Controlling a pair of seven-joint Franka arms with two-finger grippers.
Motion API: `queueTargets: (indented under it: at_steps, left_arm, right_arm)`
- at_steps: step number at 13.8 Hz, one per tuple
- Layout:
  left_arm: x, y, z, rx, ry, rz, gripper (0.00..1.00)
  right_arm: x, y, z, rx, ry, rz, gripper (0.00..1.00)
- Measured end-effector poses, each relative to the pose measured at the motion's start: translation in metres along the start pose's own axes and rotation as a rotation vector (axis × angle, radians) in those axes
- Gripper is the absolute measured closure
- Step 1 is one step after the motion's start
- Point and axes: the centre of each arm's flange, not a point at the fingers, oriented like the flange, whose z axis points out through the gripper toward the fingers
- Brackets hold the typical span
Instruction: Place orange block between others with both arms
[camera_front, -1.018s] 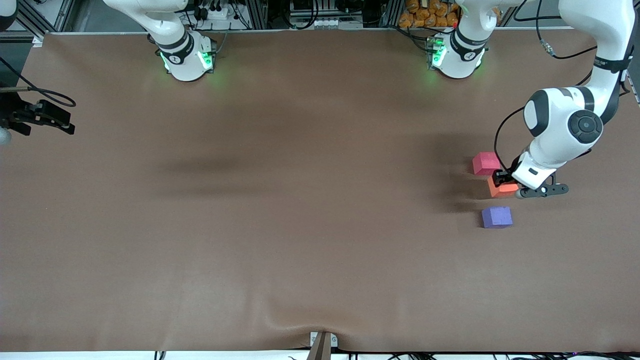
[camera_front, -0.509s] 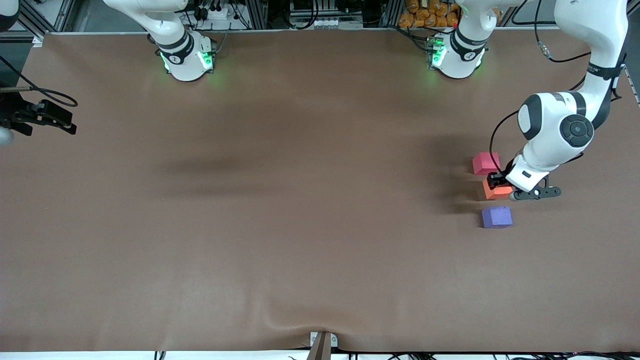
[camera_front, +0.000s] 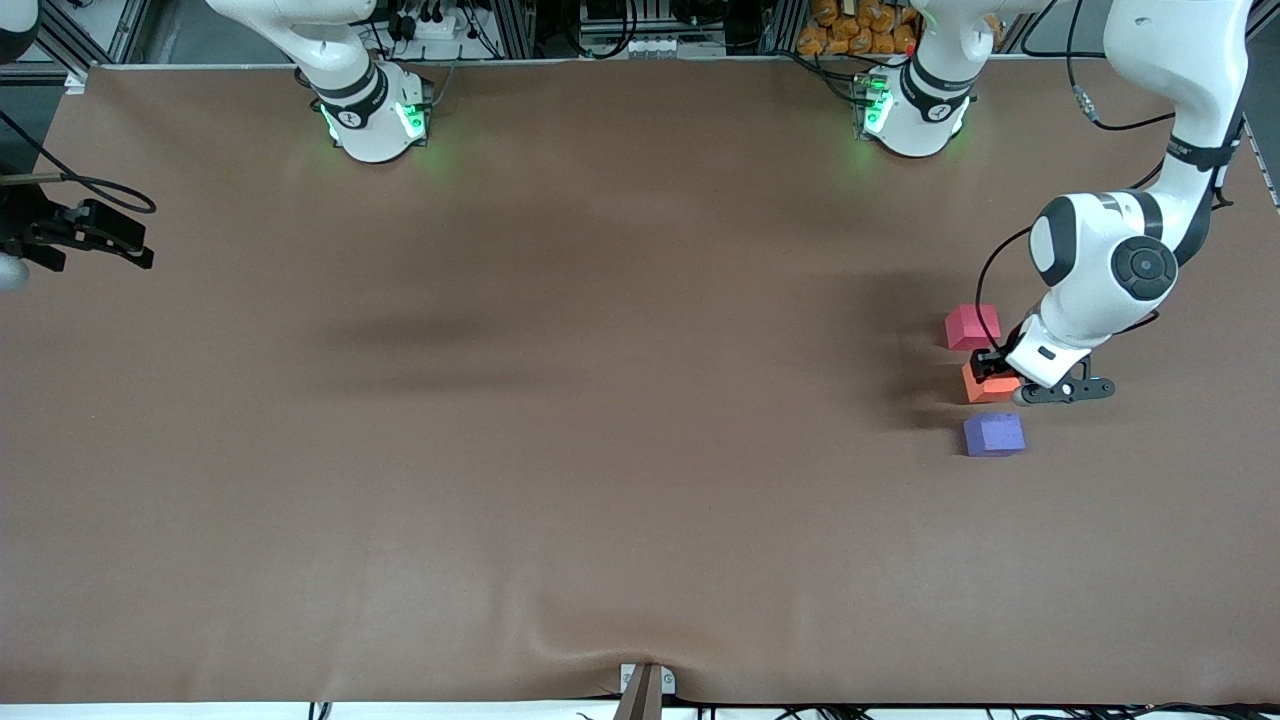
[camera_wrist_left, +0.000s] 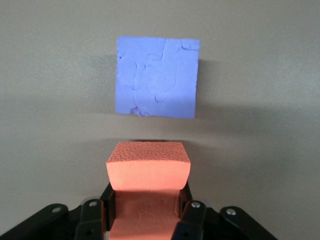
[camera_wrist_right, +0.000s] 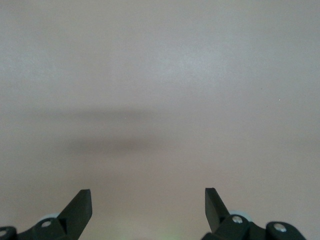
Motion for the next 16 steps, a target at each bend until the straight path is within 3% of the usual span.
queueTargets:
  at_steps: [12,14,16]
  left_arm:
    - [-0.001,0.003,0.015,-0.004,-0.003,0.003,0.50]
    - [0.000,0.009,0.016,-0.016,-0.003,-0.001,0.47]
    - [0.001,0.012,0.016,-0.020,-0.002,0.001,0.30]
  right_arm:
    - [0.000,0.000,0.000,0.000,-0.001,0.000,0.00]
    - [0.000,0.000,0.000,0.000,-0.001,0.000,0.00]
    - [0.000,0.000,0.000,0.000,-0.001,0.000,0.00]
